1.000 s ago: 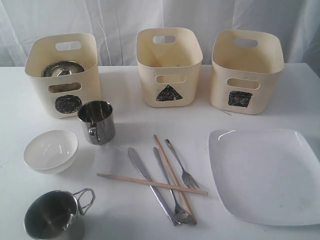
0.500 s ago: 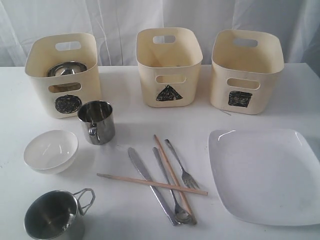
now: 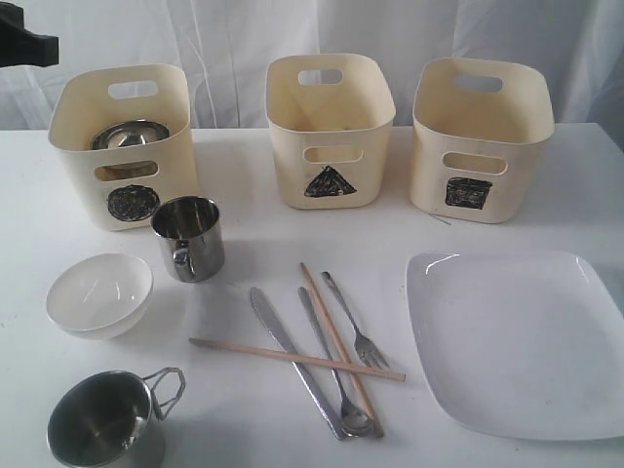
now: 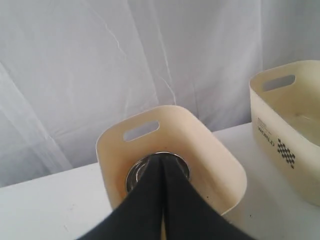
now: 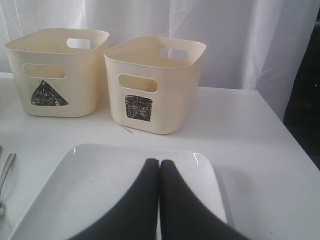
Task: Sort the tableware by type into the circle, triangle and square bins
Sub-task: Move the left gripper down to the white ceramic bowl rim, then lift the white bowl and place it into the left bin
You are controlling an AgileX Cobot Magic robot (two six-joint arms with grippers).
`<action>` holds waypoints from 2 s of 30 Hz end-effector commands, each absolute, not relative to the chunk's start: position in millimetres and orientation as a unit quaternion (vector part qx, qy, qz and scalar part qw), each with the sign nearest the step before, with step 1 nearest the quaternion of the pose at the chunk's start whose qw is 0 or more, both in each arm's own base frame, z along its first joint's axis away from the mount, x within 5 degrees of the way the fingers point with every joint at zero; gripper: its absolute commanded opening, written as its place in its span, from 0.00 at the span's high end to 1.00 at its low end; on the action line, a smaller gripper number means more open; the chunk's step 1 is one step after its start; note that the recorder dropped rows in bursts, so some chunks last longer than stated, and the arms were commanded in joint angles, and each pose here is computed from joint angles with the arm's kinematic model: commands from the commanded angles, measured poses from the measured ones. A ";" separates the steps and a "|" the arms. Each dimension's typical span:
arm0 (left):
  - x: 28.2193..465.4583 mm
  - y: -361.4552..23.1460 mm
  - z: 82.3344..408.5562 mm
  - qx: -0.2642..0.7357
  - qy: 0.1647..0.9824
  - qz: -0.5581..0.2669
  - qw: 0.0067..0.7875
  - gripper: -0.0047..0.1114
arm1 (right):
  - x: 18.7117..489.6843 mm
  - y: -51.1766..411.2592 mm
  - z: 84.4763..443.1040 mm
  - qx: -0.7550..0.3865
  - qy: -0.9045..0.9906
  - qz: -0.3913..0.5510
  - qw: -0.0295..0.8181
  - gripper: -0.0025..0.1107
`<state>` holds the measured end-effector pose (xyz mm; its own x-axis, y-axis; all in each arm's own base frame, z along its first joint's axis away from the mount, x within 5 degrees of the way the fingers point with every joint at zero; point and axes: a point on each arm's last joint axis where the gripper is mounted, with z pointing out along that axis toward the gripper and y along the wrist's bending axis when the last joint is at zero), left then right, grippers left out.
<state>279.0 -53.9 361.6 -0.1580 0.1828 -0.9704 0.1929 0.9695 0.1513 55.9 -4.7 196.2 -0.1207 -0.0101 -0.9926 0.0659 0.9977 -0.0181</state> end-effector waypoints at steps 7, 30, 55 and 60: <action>260.8 -66.7 345.2 -0.023 0.840 -0.204 0.502 0.96 | 55.6 -5.1 194.5 0.021 0.747 -0.031 0.663 0.98; 303.5 -49.2 200.4 0.154 0.971 0.033 0.178 0.48 | 55.6 -5.1 194.5 0.021 0.747 -0.031 0.663 0.98; 304.8 -40.7 186.0 0.150 0.976 0.079 0.137 0.96 | 55.6 -5.1 194.5 0.021 0.747 -0.031 0.663 0.98; 280.9 -32.8 289.2 0.166 0.933 0.105 0.301 0.96 | 55.6 -5.1 194.5 0.021 0.747 -0.031 0.663 0.98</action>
